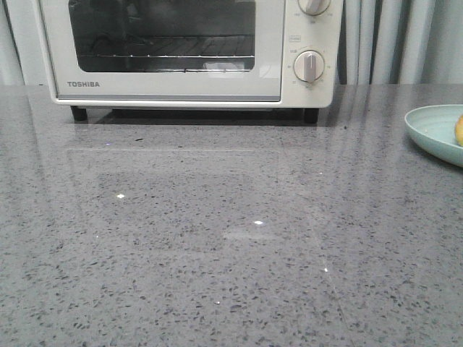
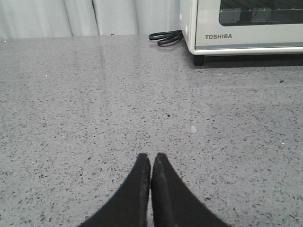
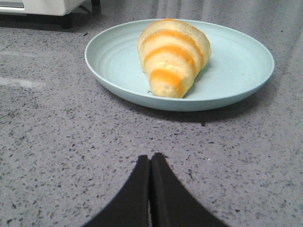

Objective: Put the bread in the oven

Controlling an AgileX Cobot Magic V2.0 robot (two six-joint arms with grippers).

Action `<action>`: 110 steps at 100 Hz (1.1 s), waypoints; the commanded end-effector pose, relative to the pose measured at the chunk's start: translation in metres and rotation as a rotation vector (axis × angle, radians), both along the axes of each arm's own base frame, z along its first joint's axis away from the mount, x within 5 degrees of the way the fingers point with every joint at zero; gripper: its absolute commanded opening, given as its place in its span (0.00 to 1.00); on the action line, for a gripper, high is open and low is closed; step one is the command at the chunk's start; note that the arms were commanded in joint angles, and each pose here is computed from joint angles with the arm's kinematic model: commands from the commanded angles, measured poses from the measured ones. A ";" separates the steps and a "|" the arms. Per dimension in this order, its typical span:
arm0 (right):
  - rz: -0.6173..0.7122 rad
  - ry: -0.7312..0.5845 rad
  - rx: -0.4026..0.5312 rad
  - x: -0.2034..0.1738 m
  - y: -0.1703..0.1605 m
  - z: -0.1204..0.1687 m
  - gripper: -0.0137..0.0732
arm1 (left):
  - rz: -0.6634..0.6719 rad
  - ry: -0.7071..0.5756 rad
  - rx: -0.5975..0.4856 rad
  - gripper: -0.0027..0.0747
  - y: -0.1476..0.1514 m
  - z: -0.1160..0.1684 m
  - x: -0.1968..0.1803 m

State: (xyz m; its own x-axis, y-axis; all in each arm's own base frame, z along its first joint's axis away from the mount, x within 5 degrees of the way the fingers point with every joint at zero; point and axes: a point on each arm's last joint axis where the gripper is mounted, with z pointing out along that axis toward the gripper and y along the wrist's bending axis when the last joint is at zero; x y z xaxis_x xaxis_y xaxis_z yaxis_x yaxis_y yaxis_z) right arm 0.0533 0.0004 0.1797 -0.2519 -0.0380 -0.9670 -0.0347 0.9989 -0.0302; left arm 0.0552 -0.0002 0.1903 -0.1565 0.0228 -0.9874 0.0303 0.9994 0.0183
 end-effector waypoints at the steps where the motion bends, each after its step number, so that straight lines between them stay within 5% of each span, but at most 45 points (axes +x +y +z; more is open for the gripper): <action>1: 0.004 -0.015 -0.011 0.000 0.000 -0.006 0.07 | -0.009 -0.089 -0.004 0.01 -0.001 0.002 0.000; 73: 0.005 -0.031 -0.010 0.000 0.000 -0.004 0.07 | -0.015 -0.133 -0.023 0.01 -0.002 0.006 0.000; 90: 0.021 -0.219 0.005 0.002 0.002 0.013 0.07 | -0.025 -0.212 -0.155 0.01 -0.003 0.014 0.000; 110: 0.055 -0.644 0.026 -0.005 0.005 0.050 0.07 | -0.033 -0.337 -0.192 0.01 -0.003 0.025 -0.002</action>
State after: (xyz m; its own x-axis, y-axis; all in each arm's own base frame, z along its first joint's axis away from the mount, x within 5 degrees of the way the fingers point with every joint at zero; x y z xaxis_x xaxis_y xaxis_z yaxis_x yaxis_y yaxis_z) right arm 0.0554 0.0035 0.2149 0.1357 -0.0190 -0.9906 -0.0562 0.9981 -0.0268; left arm 0.0561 -0.0036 0.2089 0.0386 -0.1310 -0.9906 0.0691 0.9894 -0.1281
